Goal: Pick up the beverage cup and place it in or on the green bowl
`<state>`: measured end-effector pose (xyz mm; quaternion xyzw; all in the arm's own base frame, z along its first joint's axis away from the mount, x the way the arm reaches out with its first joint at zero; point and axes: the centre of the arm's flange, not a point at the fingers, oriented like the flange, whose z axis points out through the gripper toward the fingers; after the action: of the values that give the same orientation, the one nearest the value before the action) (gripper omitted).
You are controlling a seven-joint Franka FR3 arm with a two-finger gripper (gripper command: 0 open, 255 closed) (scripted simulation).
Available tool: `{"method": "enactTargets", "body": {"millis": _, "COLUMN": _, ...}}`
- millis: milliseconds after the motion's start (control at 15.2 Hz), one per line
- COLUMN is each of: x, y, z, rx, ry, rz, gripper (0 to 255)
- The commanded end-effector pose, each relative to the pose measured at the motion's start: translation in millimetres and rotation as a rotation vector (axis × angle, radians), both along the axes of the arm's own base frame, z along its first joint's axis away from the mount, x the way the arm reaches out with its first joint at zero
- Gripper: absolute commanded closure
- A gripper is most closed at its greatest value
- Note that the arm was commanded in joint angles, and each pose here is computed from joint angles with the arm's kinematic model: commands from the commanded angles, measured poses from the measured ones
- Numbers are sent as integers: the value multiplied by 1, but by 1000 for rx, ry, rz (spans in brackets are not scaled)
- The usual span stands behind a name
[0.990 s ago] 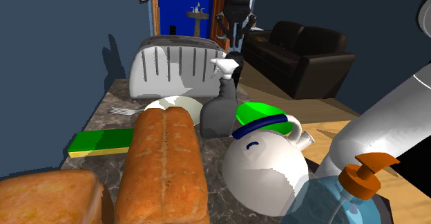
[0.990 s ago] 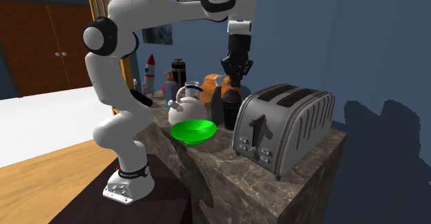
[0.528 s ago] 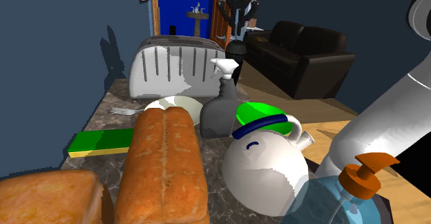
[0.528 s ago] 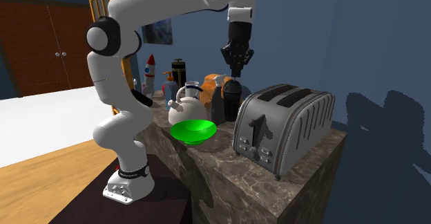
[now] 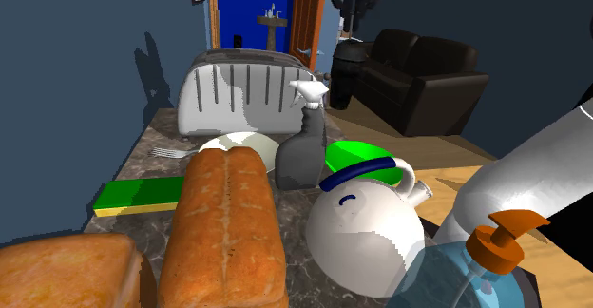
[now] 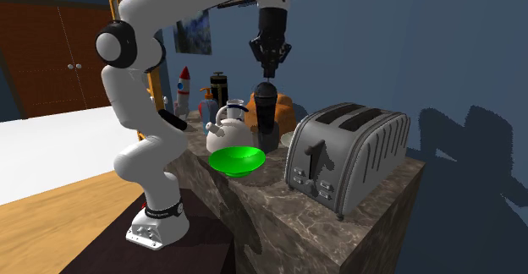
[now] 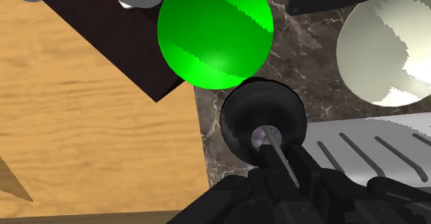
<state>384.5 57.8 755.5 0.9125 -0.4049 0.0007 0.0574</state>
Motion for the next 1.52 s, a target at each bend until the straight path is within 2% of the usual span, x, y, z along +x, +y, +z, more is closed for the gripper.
{"method": "enactTargets", "body": {"millis": 0, "x": -21, "y": 2, "z": 12, "rx": 0, "ry": 1, "rz": 0, "gripper": 255}}
{"method": "enactTargets", "body": {"millis": 462, "x": -96, "y": 9, "z": 54, "rx": 0, "ry": 1, "rz": 0, "gripper": 255}}
{"method": "enactTargets", "body": {"millis": 1452, "x": -96, "y": 9, "z": -25, "rx": 0, "ry": 1, "rz": 0, "gripper": 255}}
